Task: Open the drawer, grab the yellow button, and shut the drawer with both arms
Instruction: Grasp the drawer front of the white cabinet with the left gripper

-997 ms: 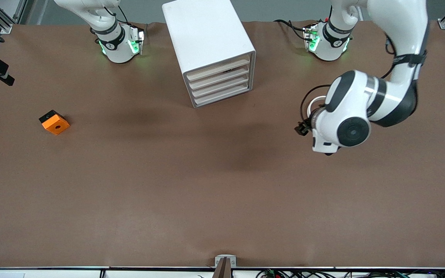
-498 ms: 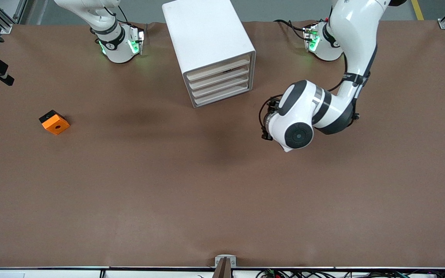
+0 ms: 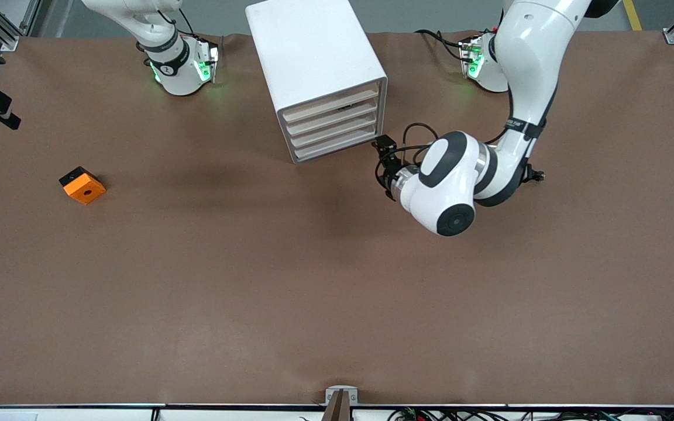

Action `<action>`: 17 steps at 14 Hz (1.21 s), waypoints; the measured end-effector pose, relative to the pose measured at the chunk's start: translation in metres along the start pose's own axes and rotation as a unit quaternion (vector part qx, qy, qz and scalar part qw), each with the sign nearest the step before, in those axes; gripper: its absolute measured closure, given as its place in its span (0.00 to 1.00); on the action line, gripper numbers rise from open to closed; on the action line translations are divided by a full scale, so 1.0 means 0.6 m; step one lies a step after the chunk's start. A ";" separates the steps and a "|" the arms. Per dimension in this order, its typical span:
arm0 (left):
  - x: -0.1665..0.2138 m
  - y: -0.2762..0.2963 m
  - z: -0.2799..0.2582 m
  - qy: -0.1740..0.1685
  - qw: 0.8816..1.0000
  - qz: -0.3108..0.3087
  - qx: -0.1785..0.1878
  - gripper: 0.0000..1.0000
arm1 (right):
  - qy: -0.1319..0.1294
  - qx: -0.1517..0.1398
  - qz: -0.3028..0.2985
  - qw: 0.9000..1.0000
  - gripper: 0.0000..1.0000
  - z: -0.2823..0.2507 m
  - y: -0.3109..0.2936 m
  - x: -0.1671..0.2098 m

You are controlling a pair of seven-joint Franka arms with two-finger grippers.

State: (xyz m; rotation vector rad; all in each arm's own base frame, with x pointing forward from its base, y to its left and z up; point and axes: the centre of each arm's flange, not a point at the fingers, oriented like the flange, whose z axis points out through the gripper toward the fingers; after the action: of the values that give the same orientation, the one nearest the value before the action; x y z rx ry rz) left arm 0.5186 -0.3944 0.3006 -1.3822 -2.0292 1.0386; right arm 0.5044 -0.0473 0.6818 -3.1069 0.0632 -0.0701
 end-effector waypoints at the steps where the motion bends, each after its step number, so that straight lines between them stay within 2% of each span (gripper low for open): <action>1: -0.007 0.001 0.024 0.004 1.000 -0.004 0.023 0.00 | 0.000 0.000 0.000 1.000 0.00 0.000 0.000 0.000; 8: -0.044 -0.040 0.131 0.053 0.993 0.021 0.101 0.02 | 0.002 0.000 -0.001 1.000 0.00 -0.004 -0.001 0.000; 10: -0.046 -0.046 0.146 0.057 0.990 0.025 0.130 0.18 | 0.003 -0.007 0.000 1.000 0.00 -0.005 0.001 0.000; 13: -0.052 -0.058 0.162 0.058 0.986 0.033 0.150 0.22 | 0.002 -0.030 -0.001 1.000 0.00 -0.005 0.006 0.000; 15: -0.057 -0.066 0.178 0.063 0.985 0.036 0.158 0.39 | 0.002 -0.032 0.000 0.999 0.00 -0.005 0.007 0.000; 17: -0.063 -0.068 0.197 0.065 0.983 0.036 0.170 0.42 | 0.002 -0.032 0.000 0.999 0.00 -0.005 0.007 0.000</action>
State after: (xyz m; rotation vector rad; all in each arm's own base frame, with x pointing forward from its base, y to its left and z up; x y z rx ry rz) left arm 0.4238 -0.4756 0.2632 -1.3103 -1.6284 1.2248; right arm 0.5039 -0.0517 0.6846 -3.1708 0.0657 -0.0747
